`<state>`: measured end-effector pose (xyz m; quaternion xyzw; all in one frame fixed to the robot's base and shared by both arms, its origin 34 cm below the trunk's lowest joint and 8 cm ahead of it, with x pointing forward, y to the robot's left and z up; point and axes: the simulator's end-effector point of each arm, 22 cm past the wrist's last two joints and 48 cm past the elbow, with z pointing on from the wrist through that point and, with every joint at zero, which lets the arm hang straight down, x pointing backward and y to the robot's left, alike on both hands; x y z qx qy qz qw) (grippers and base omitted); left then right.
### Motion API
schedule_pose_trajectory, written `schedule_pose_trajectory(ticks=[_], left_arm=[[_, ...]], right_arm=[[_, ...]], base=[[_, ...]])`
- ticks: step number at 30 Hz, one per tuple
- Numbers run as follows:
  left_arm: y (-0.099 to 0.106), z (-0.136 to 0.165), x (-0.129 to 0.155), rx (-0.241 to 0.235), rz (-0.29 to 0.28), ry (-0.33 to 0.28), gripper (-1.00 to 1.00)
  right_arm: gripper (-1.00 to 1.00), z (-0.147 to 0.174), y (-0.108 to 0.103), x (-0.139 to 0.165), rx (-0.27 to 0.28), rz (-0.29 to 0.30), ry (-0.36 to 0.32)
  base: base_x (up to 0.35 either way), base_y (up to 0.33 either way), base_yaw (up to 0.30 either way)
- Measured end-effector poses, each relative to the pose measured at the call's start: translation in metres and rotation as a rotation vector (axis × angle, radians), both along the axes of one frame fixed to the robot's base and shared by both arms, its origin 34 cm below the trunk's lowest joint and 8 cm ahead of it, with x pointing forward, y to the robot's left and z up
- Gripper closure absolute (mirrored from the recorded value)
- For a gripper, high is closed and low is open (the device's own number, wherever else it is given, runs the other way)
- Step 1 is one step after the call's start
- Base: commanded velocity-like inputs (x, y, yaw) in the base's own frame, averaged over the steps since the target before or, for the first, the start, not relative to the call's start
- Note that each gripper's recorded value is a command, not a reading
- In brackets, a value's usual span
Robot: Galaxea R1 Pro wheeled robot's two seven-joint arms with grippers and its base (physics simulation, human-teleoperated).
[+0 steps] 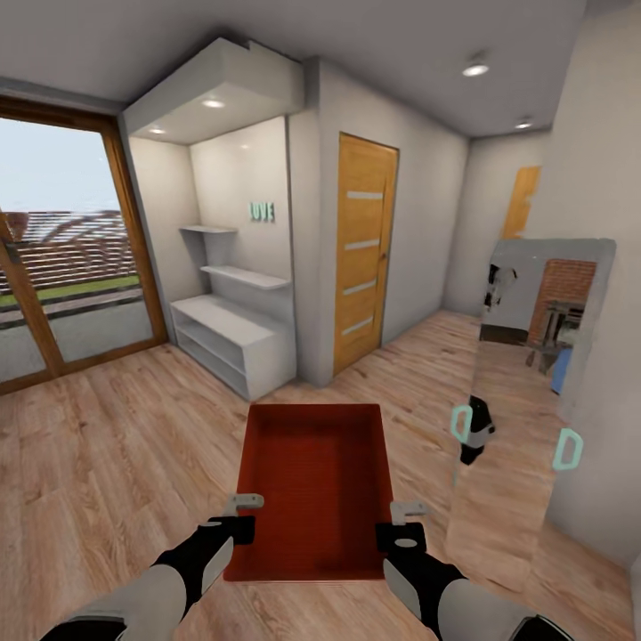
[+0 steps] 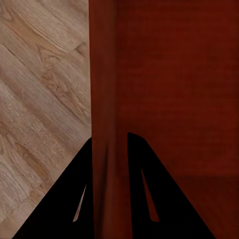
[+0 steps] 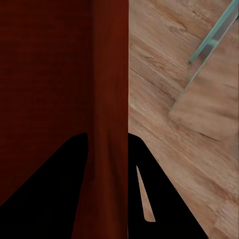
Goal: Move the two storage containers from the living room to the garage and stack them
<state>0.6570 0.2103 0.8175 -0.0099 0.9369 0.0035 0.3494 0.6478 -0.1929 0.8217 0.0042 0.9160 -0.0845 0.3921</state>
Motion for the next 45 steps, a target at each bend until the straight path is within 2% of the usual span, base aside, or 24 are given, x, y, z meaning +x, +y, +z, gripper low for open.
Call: schedule_pose_trajectory(ticks=[45], left_arm=[[-0.0001,0.0005,0.0005,0.000,0.000,-0.001,1.00]], right_arm=[[1.00,0.0004,0.0000,0.0004,0.001,-0.001,-0.001]], base=[[0.322,0.000,0.000]])
